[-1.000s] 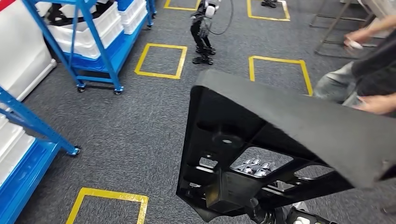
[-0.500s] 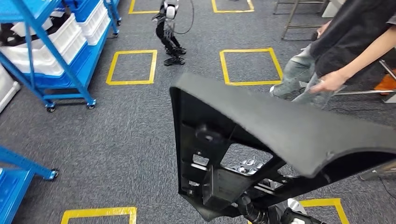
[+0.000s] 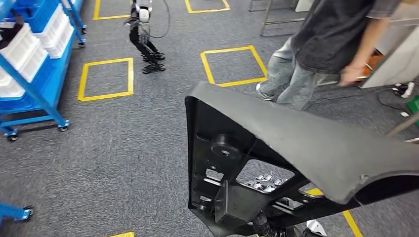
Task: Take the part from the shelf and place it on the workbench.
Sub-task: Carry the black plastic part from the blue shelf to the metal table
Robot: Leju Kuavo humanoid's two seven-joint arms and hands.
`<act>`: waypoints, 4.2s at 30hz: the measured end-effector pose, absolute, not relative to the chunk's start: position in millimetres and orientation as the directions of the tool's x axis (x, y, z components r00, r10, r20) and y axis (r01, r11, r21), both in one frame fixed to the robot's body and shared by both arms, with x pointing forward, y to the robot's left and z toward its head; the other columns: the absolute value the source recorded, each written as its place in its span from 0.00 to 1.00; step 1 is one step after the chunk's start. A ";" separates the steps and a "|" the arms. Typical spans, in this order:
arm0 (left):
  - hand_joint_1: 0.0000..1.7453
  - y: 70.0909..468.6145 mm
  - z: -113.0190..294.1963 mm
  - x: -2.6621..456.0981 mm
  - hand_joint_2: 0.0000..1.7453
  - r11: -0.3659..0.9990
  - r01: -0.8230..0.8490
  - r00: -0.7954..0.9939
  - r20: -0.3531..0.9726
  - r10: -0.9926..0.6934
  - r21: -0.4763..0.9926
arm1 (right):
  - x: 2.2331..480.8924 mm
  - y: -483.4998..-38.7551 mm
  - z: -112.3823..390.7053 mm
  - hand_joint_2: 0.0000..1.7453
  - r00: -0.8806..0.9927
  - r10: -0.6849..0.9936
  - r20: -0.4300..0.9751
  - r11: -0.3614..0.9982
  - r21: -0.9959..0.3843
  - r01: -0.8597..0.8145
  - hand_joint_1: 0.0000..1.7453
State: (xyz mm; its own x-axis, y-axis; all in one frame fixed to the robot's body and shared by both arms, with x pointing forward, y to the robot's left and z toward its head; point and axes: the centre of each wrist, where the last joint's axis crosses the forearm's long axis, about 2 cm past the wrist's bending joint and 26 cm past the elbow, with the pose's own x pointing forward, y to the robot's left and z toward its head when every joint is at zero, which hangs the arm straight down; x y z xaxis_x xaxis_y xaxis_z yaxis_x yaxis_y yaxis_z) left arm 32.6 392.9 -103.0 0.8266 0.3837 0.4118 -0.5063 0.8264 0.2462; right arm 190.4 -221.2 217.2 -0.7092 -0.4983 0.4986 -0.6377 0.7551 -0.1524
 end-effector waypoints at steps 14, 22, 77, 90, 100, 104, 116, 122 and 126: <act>0.00 382.3 -105.0 31.6 0.00 0.818 -0.526 0.821 0.391 0.416 0.234 | 192.0 -217.4 223.0 1.00 -0.699 -0.515 0.496 0.742 -0.152 -0.653 1.00; 0.00 376.3 -106.3 26.2 0.00 0.813 -0.523 0.832 0.359 0.422 0.255 | 192.9 -217.5 222.1 1.00 -0.678 -0.545 0.494 0.720 -0.140 -0.680 1.00; 0.00 366.9 -108.0 26.8 0.00 0.859 -0.499 0.797 0.449 0.403 0.115 | 183.8 -203.3 214.4 1.00 -0.683 -0.499 0.533 0.726 -0.173 -0.665 1.00; 0.00 367.5 -107.8 27.9 0.00 0.860 -0.499 0.795 0.454 0.403 0.110 | 182.9 -202.7 215.1 1.00 -0.683 -0.502 0.531 0.725 -0.173 -0.667 1.00; 0.00 365.4 -107.9 30.0 0.00 0.854 -0.518 0.770 0.463 0.440 0.051 | 183.2 -202.9 216.2 1.00 -0.688 -0.491 0.535 0.735 -0.170 -0.656 1.00; 0.00 365.3 -107.7 32.9 0.00 0.858 -0.511 0.769 0.469 0.434 0.044 | 183.4 -203.4 217.4 1.00 -0.688 -0.493 0.532 0.739 -0.161 -0.654 1.00; 0.00 362.6 -108.2 31.4 0.00 0.857 -0.514 0.760 0.478 0.440 0.030 | 191.0 -207.0 220.1 1.00 -0.674 -0.515 0.530 0.721 -0.158 -0.675 1.00; 0.00 361.3 -108.5 29.3 0.00 0.856 -0.516 0.756 0.477 0.449 0.012 | 194.8 -210.9 221.4 1.00 -0.684 -0.497 0.535 0.731 -0.168 -0.662 1.00; 0.00 361.1 -108.4 30.2 0.00 0.857 -0.515 0.754 0.479 0.449 0.006 | 195.7 -211.9 220.5 1.00 -0.686 -0.489 0.539 0.734 -0.170 -0.657 1.00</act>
